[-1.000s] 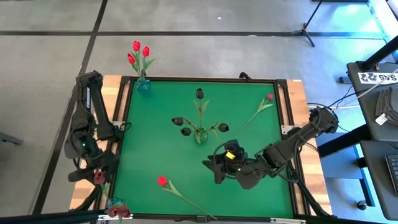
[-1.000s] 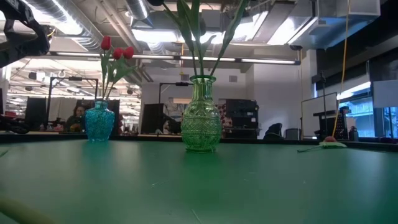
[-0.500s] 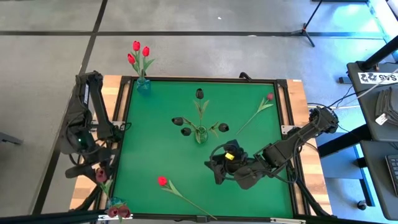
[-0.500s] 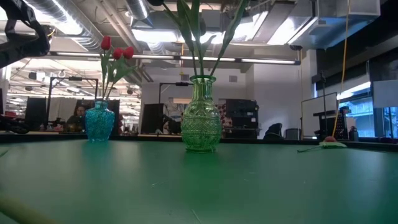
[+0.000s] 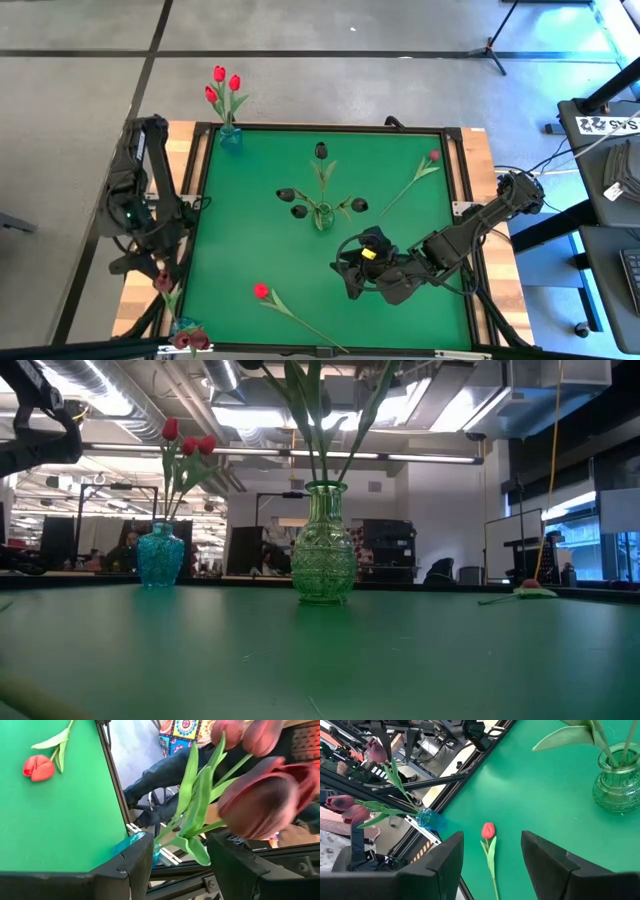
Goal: Sort flowers into vase by color
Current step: Put the dark red tulip into the bottom bottom blue vase, then put the red tulip into the top blue vase
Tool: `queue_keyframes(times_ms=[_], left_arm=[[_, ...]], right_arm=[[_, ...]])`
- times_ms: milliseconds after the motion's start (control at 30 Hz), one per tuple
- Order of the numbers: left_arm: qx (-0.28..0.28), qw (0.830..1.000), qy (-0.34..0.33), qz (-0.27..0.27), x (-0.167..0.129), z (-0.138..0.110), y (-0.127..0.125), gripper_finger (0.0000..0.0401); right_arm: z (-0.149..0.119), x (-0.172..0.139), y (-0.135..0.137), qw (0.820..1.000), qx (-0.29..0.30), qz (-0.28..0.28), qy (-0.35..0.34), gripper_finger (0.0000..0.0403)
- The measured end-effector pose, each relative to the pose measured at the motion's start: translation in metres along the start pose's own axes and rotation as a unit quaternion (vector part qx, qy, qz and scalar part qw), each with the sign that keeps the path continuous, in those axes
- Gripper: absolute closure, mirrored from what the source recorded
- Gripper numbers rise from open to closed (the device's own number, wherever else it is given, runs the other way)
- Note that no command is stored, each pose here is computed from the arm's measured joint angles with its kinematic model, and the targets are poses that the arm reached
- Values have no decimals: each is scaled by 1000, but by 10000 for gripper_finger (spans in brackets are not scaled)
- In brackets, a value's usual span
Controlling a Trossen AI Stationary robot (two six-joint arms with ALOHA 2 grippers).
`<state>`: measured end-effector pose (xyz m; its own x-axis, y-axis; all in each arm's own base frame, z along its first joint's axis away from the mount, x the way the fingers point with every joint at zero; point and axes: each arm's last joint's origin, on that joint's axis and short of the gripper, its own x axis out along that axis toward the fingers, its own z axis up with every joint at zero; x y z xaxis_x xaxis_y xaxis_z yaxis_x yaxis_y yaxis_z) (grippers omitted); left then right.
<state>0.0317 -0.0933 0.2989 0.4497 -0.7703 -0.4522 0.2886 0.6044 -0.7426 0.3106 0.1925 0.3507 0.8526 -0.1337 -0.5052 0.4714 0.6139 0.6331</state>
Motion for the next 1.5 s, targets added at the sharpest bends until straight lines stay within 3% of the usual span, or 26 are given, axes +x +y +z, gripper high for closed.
queue_keyframes(times_ms=[300,400,533,833,967,1167,1367,1500], left_arm=[[13,999,-37,-14,-25,8,2,217],[39,996,-79,32,-37,13,5,217],[73,976,-168,115,-40,16,14,217],[73,953,-238,176,9,3,36,217],[79,934,-256,236,30,4,47,217],[63,924,-240,290,54,15,62,217],[27,905,-269,327,75,29,81,217],[44,920,-232,311,93,30,88,217]], right_arm=[[6,-7,1,1000,-6,8,-5,205],[15,-19,0,1000,-8,11,-18,205],[22,-30,-6,1000,-13,-5,-18,205],[-6,-3,-12,998,-28,-49,41,205],[-15,14,-14,996,-40,-64,42,205],[-52,59,-4,990,-111,-6,91,205],[-80,99,-3,985,-136,39,99,205],[-95,116,-3,983,-134,59,109,205]])
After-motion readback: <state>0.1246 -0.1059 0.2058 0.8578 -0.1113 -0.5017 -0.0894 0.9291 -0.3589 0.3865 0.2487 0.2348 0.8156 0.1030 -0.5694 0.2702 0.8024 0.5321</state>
